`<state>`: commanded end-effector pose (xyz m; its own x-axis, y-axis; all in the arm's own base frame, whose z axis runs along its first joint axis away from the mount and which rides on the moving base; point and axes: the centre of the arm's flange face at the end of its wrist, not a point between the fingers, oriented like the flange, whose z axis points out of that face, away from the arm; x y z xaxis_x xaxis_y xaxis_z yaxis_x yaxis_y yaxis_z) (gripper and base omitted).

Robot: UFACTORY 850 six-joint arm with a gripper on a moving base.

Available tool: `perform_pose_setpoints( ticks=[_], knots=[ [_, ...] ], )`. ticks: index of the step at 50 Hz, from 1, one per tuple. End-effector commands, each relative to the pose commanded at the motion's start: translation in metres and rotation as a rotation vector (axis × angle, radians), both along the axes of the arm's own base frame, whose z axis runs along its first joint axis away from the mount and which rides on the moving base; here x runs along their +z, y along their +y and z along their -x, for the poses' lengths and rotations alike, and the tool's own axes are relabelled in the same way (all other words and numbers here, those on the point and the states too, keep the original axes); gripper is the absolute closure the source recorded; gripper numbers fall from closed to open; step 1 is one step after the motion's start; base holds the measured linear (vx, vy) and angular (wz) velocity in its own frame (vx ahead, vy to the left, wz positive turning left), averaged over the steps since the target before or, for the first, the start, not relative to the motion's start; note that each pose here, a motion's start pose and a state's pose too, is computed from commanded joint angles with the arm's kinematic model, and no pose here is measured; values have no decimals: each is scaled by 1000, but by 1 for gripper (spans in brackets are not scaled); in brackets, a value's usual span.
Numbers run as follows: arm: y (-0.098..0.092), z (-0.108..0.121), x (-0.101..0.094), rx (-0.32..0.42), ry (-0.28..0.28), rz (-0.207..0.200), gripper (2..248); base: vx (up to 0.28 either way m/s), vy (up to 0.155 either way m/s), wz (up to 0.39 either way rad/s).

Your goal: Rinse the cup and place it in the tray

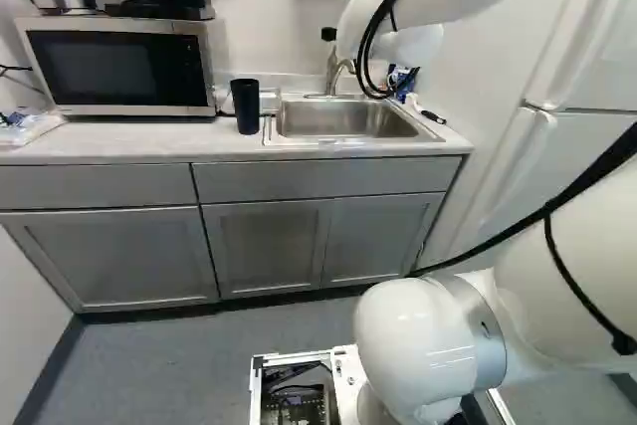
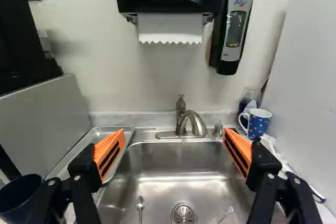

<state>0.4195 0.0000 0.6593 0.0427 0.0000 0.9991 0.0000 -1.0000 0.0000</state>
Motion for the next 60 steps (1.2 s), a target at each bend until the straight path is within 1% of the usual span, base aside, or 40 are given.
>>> perform_pose_setpoints(
  ticks=[13,30,60],
  knots=[
    [0,0,0,0,0,0,3,77,-45,382],
    [0,0,0,0,0,0,3,61,-49,314],
    [0,0,0,0,0,0,3,51,-81,168]
  ],
)
